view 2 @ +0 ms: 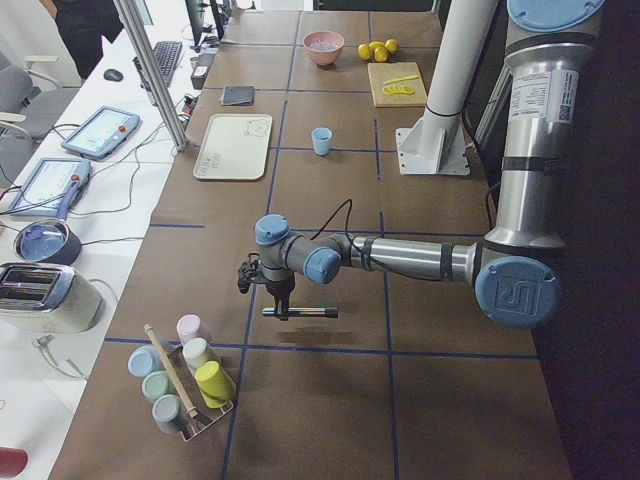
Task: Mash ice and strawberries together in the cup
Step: 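Lift the muddler out and carry it back with the left gripper, then lower the muddler onto the table and release it with the left gripper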
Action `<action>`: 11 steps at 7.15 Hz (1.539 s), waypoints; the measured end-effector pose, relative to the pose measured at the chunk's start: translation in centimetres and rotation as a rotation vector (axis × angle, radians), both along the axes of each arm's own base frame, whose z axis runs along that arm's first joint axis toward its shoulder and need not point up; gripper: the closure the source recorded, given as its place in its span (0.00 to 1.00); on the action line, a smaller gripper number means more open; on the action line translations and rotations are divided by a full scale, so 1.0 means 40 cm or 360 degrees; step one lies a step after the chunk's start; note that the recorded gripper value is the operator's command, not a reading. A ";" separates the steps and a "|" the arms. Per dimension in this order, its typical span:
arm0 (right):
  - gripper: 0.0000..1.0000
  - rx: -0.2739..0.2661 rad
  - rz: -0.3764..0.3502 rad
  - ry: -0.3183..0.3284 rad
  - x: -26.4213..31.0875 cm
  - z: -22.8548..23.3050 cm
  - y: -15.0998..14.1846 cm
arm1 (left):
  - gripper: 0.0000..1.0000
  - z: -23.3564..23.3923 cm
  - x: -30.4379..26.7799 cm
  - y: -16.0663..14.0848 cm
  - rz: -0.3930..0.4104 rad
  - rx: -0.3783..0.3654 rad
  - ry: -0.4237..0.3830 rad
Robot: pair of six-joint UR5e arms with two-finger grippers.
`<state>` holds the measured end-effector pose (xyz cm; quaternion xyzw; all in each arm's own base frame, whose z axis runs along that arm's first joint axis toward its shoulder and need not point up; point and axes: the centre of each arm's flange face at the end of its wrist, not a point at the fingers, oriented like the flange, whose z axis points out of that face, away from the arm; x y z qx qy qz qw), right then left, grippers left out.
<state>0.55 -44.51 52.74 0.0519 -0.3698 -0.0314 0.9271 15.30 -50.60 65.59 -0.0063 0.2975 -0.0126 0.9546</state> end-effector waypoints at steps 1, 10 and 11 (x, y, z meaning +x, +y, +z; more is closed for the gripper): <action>0.00 0.0002 0.0000 0.0000 0.000 -0.002 0.001 | 0.99 0.029 0.001 0.000 0.0001 0.0004 0.0003; 0.00 0.0017 0.0000 -0.0002 0.000 -0.014 0.001 | 0.82 0.068 0.003 0.007 0.0090 0.0055 0.0001; 0.00 0.0018 0.0000 -0.0002 0.000 -0.015 0.002 | 0.67 0.070 0.003 0.007 0.0086 0.0050 -0.0001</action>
